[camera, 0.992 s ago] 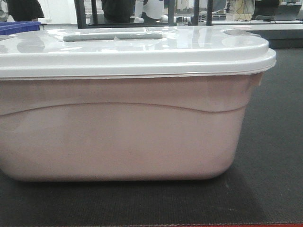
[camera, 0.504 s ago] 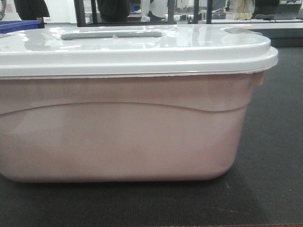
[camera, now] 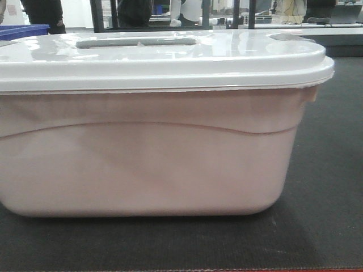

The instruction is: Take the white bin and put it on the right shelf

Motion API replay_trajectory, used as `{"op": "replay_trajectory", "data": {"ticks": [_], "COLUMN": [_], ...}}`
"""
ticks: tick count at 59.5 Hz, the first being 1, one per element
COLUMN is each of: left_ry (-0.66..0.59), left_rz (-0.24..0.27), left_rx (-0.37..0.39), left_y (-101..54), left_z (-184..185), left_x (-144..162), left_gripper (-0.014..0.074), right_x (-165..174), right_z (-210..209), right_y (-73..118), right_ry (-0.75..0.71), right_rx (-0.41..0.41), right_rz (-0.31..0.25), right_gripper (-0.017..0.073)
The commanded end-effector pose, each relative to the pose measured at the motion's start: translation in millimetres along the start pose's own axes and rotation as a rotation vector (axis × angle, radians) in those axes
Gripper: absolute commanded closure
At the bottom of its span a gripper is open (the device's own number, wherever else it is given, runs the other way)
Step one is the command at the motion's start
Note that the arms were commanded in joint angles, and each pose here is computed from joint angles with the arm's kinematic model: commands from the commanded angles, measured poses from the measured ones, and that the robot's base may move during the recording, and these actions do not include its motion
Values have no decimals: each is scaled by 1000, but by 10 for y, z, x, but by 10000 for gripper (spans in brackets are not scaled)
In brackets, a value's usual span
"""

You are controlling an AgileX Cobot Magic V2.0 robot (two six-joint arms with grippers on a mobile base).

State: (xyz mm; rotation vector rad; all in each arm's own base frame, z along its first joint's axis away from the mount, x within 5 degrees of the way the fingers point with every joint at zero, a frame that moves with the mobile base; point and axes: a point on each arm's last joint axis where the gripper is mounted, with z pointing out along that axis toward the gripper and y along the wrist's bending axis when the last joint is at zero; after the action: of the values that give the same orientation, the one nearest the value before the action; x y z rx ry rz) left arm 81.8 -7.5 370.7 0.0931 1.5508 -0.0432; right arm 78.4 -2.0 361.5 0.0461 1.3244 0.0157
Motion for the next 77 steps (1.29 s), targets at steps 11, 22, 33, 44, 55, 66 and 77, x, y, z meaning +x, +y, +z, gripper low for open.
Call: {"op": "replay_trajectory", "data": {"ticks": [11, 22, 33, 44, 55, 66, 77], "left_ry": [190, 378, 569, 639, 673, 798, 883], "left_rz": [-166, -206, -177, -229, -314, -410, -550], "left_rx": [130, 206, 289, 435, 470, 582, 758], "left_y": [-120, -196, -261, -245, -20, 67, 97], "left_z": [298, 518, 845, 1114, 1304, 1531, 1772], "left_x": [-122, -273, -325, -287, -158, 102, 389], "left_gripper": [204, 204, 204, 204, 204, 204, 204], "right_x": [-29, -170, -198, -122, 152, 381, 611], "right_z": [551, 798, 1115, 1436, 1665, 1835, 1947], "right_y": [-1, 74, 196, 233, 167, -48, -89], "right_ry": [162, 353, 571, 765, 970, 994, 1019], "right_rx": [13, -10, -71, -116, -318, -589, -704], "right_rz": [53, 288, 447, 444, 497, 672, 749], "right_gripper": [-75, -75, -74, -74, -74, -74, -74]}}
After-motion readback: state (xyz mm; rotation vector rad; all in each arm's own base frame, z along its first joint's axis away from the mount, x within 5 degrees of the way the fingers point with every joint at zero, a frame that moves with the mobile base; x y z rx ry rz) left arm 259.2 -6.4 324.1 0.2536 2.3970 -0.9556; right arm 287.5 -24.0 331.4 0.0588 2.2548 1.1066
